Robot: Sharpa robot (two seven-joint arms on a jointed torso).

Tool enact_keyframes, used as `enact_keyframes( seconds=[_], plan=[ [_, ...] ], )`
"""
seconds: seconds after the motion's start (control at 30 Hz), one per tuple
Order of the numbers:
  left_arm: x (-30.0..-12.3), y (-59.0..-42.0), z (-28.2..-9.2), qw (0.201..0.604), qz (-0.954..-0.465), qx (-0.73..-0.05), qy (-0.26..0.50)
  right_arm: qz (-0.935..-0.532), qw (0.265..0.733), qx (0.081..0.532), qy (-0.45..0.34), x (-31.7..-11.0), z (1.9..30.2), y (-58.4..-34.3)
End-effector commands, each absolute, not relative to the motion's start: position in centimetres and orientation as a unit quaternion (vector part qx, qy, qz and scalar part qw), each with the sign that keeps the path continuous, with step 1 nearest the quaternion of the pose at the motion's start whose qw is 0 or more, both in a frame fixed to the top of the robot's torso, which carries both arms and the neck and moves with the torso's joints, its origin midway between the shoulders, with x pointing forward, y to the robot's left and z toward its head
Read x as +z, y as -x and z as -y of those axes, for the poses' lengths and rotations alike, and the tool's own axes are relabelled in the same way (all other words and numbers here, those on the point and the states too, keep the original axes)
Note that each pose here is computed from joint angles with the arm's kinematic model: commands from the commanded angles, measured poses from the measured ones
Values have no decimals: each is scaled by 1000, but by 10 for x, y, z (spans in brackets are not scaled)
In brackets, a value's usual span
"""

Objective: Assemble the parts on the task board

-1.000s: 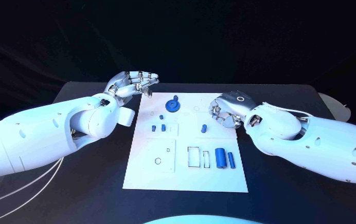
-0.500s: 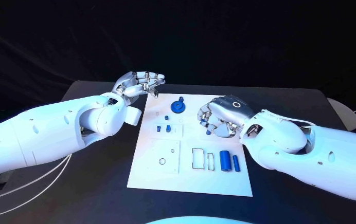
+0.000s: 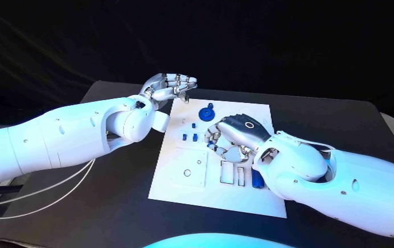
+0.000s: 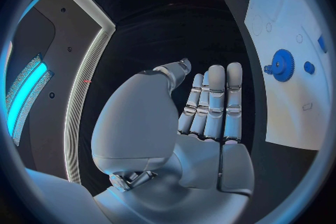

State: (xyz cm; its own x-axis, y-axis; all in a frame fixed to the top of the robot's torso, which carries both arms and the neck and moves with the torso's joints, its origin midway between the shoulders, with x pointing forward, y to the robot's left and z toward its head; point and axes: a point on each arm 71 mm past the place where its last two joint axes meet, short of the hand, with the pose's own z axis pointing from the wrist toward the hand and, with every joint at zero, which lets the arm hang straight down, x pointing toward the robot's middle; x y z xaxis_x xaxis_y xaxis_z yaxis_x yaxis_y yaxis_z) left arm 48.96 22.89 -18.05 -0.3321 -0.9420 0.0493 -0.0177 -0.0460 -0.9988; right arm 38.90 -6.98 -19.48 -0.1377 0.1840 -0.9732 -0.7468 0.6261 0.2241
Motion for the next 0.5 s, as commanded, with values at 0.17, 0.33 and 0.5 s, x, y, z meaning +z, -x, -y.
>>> enact_keyframes(
  seconds=[0.17, 0.33, 0.5],
  plan=[
    [-180, -490, -224, 391, -567, -591, 420, -660, 604, 391, 218, -211, 59, -385],
    [-180, -490, -222, 389, -568, -592, 420, -664, 597, 394, 219, -222, 51, -384],
    [-180, -491, -220, 387, -569, -593, 419, -667, 594, 392, 222, -231, 48, -384]
  ],
)
